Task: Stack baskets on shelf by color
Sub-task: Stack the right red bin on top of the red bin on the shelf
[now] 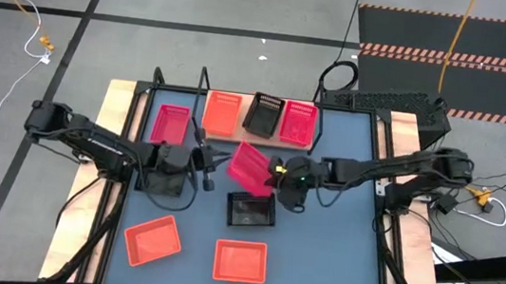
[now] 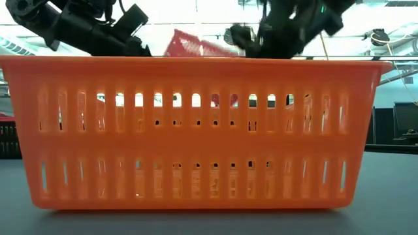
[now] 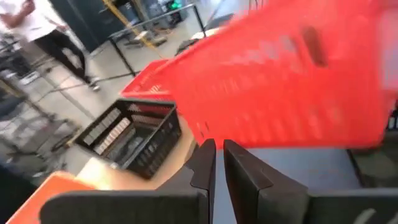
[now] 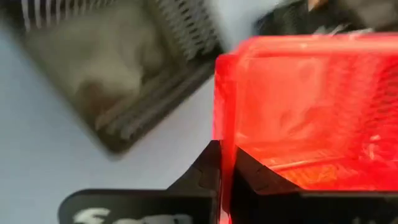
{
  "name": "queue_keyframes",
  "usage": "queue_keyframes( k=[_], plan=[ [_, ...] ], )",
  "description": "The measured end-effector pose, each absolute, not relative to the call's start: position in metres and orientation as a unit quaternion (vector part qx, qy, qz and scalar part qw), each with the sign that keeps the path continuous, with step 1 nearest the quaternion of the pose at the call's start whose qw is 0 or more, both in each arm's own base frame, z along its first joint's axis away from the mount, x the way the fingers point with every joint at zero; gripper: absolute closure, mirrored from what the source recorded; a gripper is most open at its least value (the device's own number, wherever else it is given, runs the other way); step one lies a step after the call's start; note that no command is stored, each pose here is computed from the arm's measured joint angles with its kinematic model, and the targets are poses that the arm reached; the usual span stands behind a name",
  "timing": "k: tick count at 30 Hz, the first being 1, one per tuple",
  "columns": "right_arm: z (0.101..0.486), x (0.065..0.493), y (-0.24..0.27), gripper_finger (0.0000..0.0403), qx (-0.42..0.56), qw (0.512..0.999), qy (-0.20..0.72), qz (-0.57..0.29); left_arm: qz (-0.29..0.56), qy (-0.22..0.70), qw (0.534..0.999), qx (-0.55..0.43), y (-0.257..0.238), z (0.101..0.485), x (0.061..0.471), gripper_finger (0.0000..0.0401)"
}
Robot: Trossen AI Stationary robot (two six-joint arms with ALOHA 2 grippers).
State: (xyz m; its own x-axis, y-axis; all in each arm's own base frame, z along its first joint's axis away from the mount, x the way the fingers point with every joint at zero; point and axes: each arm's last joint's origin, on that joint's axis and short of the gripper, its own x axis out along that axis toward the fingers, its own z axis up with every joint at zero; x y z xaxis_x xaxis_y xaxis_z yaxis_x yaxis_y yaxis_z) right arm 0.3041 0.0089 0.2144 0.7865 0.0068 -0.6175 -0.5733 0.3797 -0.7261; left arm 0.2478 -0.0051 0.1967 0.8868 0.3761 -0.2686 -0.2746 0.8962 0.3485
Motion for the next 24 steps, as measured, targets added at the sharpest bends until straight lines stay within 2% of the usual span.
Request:
queue_keyframes(
  k=[4,6,8,11,19,24],
  plan=[
    [0.254,0.306,0.006,0.0401,-0.471,0.837,0.248,0.123,0.210,0.161,0.951,0.157,-0.011,0.199,0.246,0.0364],
    [0.277,0.309,-0.003,0.0401,-0.421,0.867,0.262,0.049,0.241,0.152,0.946,0.158,-0.013,0.201,0.245,0.0364],
    [0.311,0.315,-0.021,0.0402,-0.361,0.892,0.262,-0.077,0.228,0.149,0.948,0.163,-0.018,0.201,0.246,0.0364],
    [0.335,0.317,-0.044,0.0402,-0.282,0.892,0.317,-0.155,0.234,0.131,0.948,0.171,-0.019,0.205,0.247,0.0364],
    [0.334,0.326,-0.090,0.0402,-0.148,0.861,0.439,-0.212,0.236,0.119,0.947,0.181,-0.019,0.209,0.247,0.0364],
    [0.292,0.328,-0.105,0.0403,-0.082,0.806,0.540,-0.229,0.238,0.126,0.947,0.175,-0.019,0.207,0.247,0.0364]
  ],
)
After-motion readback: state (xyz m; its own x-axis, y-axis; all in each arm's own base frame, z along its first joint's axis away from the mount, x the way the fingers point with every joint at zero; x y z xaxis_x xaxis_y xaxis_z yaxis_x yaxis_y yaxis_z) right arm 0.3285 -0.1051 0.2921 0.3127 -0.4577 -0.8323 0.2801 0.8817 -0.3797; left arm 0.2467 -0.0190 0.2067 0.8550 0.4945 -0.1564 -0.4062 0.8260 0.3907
